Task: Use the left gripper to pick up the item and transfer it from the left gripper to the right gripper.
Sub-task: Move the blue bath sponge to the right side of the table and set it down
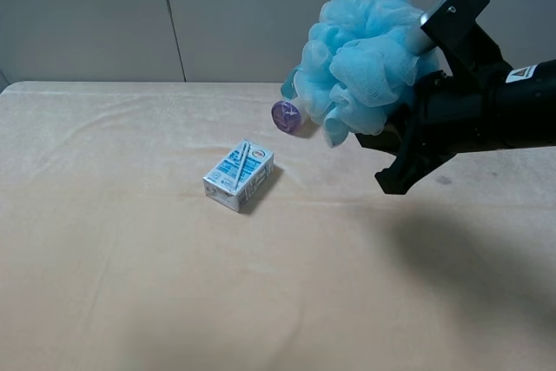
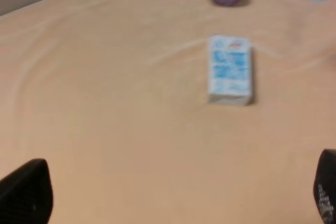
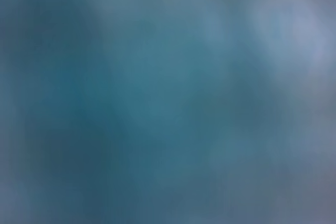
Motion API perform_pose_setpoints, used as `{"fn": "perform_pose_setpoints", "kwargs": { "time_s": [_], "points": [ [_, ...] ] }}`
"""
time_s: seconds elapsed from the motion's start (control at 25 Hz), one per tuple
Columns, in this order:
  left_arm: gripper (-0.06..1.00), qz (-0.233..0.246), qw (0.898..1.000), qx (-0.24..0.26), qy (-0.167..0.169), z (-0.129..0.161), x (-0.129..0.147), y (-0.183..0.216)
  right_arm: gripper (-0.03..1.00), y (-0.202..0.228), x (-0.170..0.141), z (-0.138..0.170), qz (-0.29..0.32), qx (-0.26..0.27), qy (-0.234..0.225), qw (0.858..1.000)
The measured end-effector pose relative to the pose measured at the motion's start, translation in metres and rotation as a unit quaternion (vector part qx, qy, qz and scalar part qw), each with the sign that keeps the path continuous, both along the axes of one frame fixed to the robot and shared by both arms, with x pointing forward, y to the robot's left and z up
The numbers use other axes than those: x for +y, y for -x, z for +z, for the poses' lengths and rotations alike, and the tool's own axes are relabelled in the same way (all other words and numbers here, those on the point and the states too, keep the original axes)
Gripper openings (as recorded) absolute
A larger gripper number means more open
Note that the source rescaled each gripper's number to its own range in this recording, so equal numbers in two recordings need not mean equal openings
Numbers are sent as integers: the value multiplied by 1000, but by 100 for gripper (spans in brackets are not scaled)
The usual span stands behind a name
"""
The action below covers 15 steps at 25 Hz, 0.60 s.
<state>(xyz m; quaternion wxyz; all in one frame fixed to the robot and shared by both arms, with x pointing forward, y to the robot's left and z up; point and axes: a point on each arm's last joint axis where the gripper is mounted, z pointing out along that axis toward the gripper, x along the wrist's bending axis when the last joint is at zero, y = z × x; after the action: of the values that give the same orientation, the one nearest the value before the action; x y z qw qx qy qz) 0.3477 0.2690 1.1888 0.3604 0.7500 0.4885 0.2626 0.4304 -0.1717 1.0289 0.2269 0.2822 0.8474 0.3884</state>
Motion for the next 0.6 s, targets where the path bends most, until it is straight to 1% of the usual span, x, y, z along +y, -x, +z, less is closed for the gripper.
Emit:
{"fn": "perform_pose_setpoints", "kwargs": {
  "time_s": [0.08, 0.16, 0.36, 0.48, 0.6],
  "points": [
    [100, 19, 1000, -13, -5, -14, 7, 25, 2, 0, 0, 0, 0, 0, 0, 1000],
    [100, 28, 999, -21, -5, -27, 12, 43, 2, 0, 0, 0, 0, 0, 0, 1000],
    [100, 36, 998, -50, 10, -73, 20, 91, 2, 0, 0, 0, 1, 1, 0, 1000],
    [100, 37, 997, -65, 15, -97, 23, 112, 2, 0, 0, 0, 0, 1, 0, 1000],
    [100, 46, 995, -89, 30, -112, 26, 128, 1, 0, 0, 0, -3, 5, -4, 1000]
  ]
}}
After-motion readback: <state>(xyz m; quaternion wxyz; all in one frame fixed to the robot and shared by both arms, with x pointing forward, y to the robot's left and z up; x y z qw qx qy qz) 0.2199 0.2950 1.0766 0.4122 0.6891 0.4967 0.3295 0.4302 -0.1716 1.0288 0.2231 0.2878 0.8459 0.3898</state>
